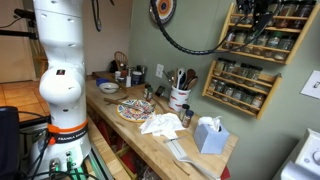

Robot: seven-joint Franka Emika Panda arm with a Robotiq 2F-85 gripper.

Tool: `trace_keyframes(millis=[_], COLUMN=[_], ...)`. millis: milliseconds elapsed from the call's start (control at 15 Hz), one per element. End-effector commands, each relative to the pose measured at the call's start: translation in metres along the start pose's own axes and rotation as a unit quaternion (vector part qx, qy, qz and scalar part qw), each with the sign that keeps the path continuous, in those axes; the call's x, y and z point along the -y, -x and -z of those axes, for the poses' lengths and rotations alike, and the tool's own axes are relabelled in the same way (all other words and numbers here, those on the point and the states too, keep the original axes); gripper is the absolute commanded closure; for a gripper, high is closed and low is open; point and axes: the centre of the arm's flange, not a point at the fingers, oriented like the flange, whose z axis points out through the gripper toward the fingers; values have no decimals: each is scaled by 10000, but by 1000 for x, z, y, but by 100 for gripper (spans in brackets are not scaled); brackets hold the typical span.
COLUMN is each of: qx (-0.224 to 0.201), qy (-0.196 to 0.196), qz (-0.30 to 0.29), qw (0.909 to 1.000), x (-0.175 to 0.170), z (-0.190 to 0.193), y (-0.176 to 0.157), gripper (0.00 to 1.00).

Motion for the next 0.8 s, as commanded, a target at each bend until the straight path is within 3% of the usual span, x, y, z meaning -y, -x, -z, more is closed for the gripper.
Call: trace_keyframes(millis=[0,267,733], qx=[-97,-165,-644], qy=[-68,-386,-832], qz=[-274,-937,-1901], qw=[9996,9947,9761], x=[-4,-18,-45], z=[-11,-41,-77], y=[-15,-37,-80], gripper=[0,0,0])
